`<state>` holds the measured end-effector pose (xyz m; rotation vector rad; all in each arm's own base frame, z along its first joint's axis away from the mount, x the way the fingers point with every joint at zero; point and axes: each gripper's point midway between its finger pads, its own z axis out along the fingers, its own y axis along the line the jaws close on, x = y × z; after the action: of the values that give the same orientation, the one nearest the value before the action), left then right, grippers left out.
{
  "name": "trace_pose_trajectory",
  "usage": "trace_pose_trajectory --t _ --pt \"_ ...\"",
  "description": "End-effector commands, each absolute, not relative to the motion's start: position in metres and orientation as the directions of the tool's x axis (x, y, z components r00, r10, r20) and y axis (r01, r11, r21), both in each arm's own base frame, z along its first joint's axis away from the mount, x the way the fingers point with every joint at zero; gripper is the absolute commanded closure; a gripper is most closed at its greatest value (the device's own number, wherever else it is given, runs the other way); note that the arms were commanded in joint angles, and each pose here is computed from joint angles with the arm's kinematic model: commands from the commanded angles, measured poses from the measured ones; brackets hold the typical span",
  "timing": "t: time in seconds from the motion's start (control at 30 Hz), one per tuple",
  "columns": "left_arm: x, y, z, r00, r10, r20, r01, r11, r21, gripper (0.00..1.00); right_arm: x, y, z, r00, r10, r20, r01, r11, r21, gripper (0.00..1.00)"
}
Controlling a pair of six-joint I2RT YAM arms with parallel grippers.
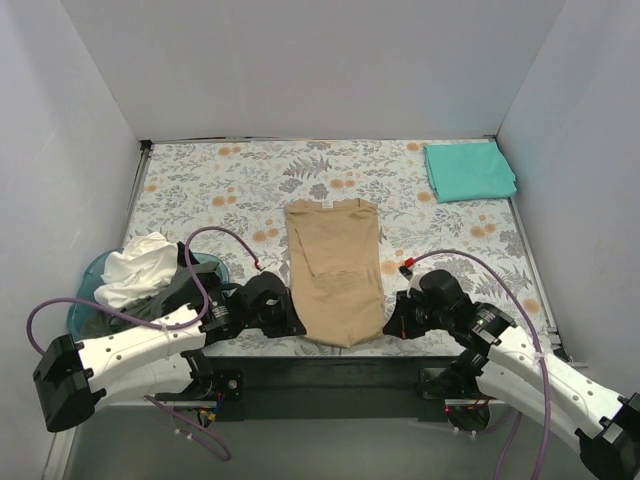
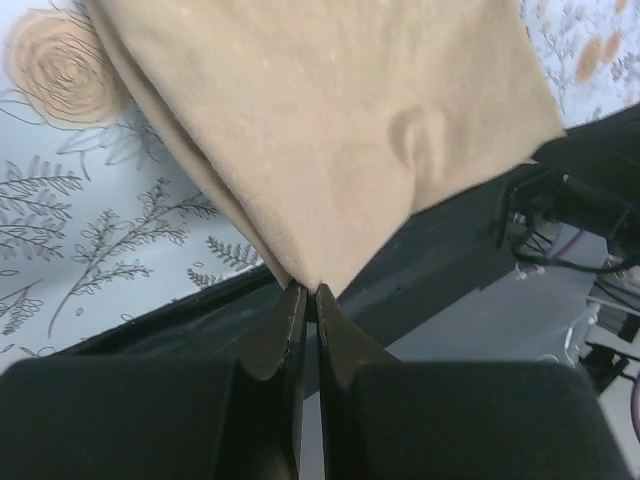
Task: Fold and stack the t-shirts
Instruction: Fold the tshirt
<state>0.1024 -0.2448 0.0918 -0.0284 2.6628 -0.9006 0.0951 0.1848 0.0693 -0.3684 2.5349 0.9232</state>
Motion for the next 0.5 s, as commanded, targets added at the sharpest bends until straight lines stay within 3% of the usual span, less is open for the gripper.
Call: trace_pose_trajectory --t 0.0,0.13,0.27,0.4,0.47 --pt "0.124 -0.245 0.105 -0.909 -0.167 -0.382 0.082 0.827 -0.556 1.0 0.126 0.187 0.106 -0.813 -0.047 -0.58 -0.396 0.776 0.492 0.99" --pt "0.148 -0.245 0.124 -0.858 -0.214 -0.468 0.079 0.843 -0.532 1.0 0.148 0.185 0.117 -0.786 -0.024 -0.618 -0.368 0.821 0.437 0.99" --pt "0.183 -0.228 0.143 -0.734 -0.402 -0.547 -0.078 0.851 -0.52 1.0 0.165 0.189 0.132 -0.759 -0.019 -0.651 -0.368 0.837 0.405 0.99" --pt "0.206 -0.229 0.168 -0.649 -0.445 -0.617 -0.082 0.847 -0.525 1.0 0.191 0.188 0.159 -0.696 0.017 -0.718 -0.345 0.868 0.356 0.99" --pt "0.217 -0.216 0.166 -0.613 -0.467 -0.637 -0.163 0.864 -0.477 1.0 0.2 0.188 0.176 -0.663 0.026 -0.748 -0.348 0.874 0.339 0.99"
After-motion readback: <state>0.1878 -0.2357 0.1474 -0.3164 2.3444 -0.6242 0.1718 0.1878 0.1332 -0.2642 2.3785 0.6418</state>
